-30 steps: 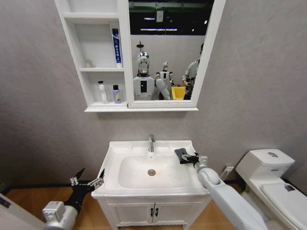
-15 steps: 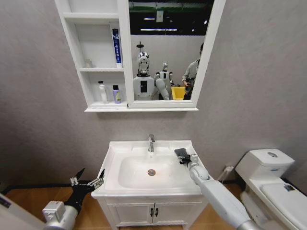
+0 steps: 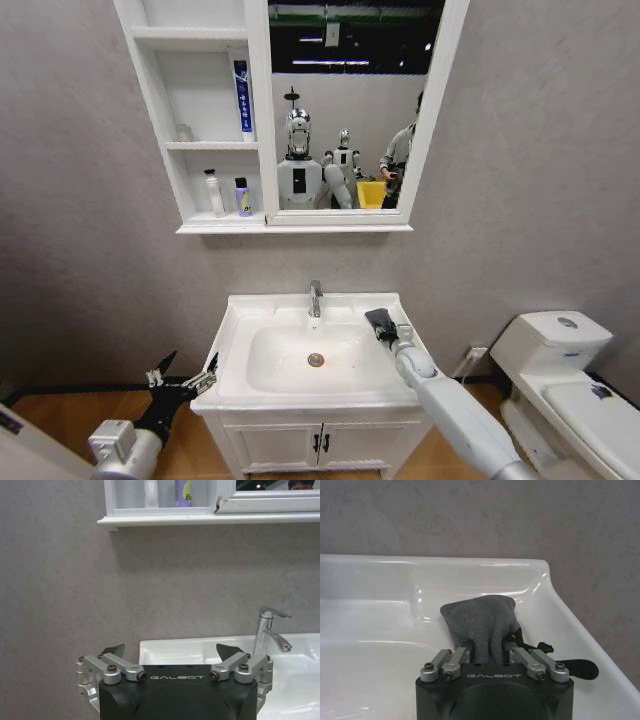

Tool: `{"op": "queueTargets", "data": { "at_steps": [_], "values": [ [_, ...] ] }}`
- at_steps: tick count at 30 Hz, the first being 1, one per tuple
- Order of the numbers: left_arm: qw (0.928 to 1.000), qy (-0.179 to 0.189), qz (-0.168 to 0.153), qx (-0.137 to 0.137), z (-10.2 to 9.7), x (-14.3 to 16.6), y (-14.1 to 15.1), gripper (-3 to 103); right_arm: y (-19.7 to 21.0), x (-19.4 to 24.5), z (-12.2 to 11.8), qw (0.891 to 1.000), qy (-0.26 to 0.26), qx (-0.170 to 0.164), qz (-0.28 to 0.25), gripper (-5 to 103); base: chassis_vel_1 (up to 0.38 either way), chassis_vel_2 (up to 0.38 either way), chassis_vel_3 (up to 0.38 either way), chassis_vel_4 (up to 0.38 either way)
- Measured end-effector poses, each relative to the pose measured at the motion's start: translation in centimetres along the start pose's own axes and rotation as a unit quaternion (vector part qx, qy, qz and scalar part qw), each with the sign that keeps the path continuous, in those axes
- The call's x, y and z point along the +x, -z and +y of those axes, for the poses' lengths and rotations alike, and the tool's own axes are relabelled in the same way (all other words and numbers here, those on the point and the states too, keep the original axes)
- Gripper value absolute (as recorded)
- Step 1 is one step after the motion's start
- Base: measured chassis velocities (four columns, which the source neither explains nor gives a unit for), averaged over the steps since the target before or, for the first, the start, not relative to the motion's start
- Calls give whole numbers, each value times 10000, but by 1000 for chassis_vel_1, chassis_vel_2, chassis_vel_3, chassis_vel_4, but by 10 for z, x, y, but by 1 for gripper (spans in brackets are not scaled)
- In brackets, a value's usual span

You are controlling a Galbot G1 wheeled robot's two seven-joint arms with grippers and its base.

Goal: Move facial cleanser and shampoo from washbasin to cabinet, then wipe washbasin with towel.

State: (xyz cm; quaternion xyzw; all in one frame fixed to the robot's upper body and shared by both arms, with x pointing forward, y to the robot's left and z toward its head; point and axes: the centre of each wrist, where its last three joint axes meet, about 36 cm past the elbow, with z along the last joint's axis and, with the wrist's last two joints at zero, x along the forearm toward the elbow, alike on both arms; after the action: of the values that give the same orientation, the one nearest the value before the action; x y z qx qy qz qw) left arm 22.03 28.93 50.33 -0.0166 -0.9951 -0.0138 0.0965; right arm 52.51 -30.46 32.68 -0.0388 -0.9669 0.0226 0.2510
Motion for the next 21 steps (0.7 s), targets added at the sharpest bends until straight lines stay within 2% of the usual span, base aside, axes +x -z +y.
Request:
{"op": "queueTargets", "data": {
  "at_steps": [3,4,6,8,10,13,16,19,21],
  "values": [
    [10000,0,0,0,0,0,0,100,-1,1,0,10000,4,-15,2,29,0,0,0,0],
    [10000,0,0,0,0,0,0,100,-2,3,0,10000,19,-32,-7,18,0,0,0,0],
    [10000,0,0,0,0,0,0,100,2,15,2,9999,73,-52,-92,8,0,0,0,0],
    [10000,0,0,0,0,0,0,100,5,22,4,9998,108,-80,-124,5,0,0,0,0],
    [10000,0,0,1,0,0,0,100,11,37,10,9997,160,-131,-155,4,0,0,0,0],
    [10000,0,0,1,0,0,0,100,15,76,40,9987,427,-279,-10,4,0,0,0,0],
    [10000,0,0,1,0,0,0,100,11,84,50,9987,443,-255,86,4,0,0,0,0],
    [10000,-1,0,1,0,0,0,100,-13,106,81,9972,380,26,644,4,0,0,0,0],
    [10000,-1,1,1,0,0,0,100,-18,107,87,9966,316,100,760,4,0,0,0,0]
  ]
}}
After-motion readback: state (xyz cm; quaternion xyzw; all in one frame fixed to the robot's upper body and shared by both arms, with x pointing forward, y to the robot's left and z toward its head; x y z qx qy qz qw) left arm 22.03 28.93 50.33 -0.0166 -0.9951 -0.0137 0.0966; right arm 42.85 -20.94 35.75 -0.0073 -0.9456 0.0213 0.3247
